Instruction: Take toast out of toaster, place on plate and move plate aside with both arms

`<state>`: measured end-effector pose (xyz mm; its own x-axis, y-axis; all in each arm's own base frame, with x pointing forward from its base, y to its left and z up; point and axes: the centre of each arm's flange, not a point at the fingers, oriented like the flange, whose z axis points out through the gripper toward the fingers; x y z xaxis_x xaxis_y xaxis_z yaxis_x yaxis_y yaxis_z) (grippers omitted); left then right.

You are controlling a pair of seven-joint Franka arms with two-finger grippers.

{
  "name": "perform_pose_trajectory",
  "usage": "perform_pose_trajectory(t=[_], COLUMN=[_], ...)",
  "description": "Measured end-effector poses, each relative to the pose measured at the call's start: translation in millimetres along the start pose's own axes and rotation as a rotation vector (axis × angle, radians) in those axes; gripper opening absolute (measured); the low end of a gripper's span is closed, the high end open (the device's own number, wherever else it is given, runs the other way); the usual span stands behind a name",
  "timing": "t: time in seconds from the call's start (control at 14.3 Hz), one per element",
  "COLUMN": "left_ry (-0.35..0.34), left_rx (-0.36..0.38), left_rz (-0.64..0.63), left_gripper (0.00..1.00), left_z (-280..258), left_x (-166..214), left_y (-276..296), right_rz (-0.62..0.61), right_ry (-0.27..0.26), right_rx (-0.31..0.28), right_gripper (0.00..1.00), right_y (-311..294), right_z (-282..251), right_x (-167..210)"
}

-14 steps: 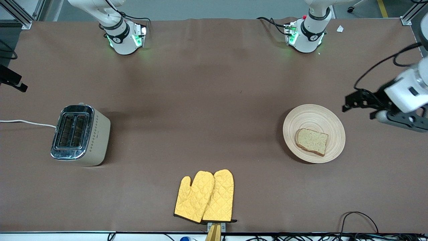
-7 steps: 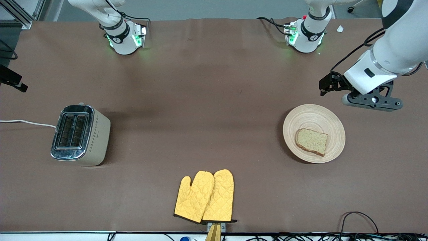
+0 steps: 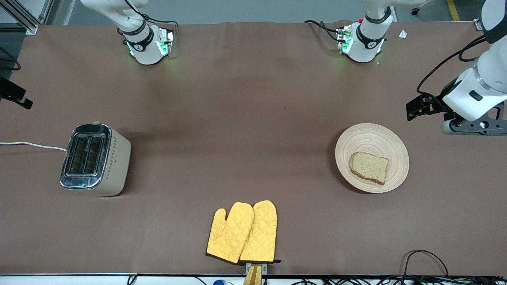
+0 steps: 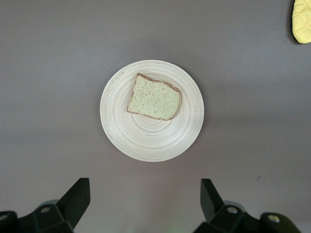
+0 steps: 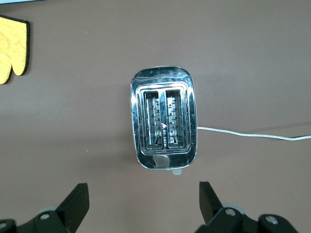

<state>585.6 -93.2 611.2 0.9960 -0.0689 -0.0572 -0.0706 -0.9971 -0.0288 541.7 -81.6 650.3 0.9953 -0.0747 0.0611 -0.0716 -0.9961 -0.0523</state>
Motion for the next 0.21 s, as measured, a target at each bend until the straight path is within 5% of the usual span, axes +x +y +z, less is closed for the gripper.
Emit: perform_pose_trajectory(t=[0.21], left_ry=[0.0], left_rx=[0.0], left_rz=[0.002], left_gripper=[1.0], left_z=[-0.2], left_x=[-0.2], left_y=[1.3], right_rz=[0.0], right_ry=[0.0], right_rx=[0.0], right_gripper=[1.0], right_y=[0.0], right_z=[0.0], right_x=[0.0])
